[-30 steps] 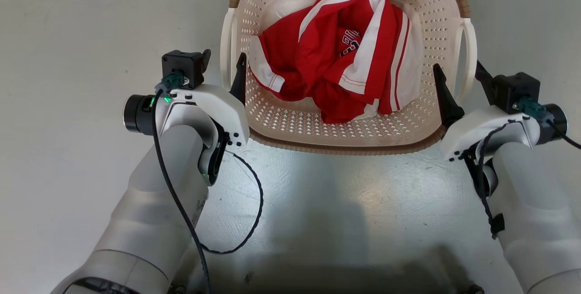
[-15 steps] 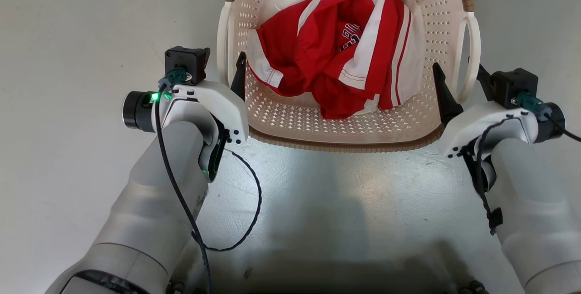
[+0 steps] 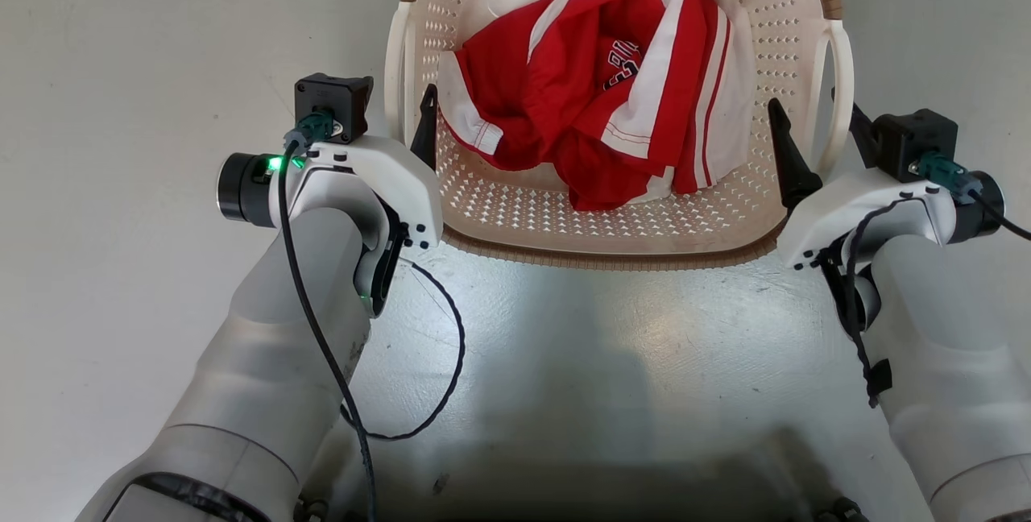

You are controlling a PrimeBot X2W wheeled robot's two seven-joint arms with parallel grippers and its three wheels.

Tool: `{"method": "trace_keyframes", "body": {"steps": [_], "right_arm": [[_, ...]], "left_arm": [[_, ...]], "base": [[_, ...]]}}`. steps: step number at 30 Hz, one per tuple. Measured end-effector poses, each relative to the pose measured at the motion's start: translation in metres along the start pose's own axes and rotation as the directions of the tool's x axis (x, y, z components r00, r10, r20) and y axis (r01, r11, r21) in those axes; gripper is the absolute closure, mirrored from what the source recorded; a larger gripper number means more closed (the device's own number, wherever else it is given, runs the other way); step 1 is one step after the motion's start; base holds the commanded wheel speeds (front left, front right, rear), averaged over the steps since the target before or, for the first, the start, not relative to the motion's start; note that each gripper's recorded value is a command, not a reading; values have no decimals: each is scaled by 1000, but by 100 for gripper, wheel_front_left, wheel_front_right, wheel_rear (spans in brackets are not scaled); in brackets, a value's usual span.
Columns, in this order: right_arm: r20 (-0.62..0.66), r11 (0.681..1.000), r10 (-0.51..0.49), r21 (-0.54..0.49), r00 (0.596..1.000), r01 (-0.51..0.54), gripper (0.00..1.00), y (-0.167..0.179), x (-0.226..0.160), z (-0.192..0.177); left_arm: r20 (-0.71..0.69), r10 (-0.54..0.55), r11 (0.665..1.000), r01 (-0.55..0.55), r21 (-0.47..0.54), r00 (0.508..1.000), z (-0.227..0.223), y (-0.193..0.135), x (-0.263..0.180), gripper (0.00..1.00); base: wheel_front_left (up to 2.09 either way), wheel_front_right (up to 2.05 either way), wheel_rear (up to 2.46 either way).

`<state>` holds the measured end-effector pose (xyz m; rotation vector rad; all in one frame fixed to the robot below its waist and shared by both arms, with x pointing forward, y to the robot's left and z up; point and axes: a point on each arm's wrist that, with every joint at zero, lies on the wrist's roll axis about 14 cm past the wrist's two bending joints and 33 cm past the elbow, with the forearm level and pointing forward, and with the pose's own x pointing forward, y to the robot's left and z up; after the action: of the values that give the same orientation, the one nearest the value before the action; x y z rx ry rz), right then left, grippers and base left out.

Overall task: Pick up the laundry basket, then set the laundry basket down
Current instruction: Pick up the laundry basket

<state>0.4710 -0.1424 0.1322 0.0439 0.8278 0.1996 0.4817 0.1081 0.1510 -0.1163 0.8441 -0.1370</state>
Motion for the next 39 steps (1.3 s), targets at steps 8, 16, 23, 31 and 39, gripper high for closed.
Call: {"method": "trace_keyframes", "body": {"steps": [8, 16, 23, 31, 39], "right_arm": [[12, 1000, 0, 11, 1000, 0, 0, 1, 1, 5], [15, 1000, -1, 19, 1000, 1, 0, 2, 0, 6], [17, 1000, -2, 27, 1000, 2, 0, 3, -1, 7], [19, 1000, -2, 27, 1000, 1, 0, 3, -1, 8], [10, 1000, -1, 30, 1000, 1, 100, 4, -2, 5]], "left_arm": [[-3, -1, 1000, 1, 5, 1000, 0, 0, -1, 0], [4, -7, 1000, 7, 11, 1000, 4, -3, 1, 0], [6, -9, 1000, 9, 15, 1000, 6, -4, 2, 0], [2, -7, 1000, 7, 18, 1000, 5, -3, 2, 0], [-34, -28, 999, 29, 39, 999, -7, -6, -1, 100]], "base": [[0, 0, 0], [0, 0, 0], [0, 0, 0], [0, 0, 0], [0, 0, 0]]}}
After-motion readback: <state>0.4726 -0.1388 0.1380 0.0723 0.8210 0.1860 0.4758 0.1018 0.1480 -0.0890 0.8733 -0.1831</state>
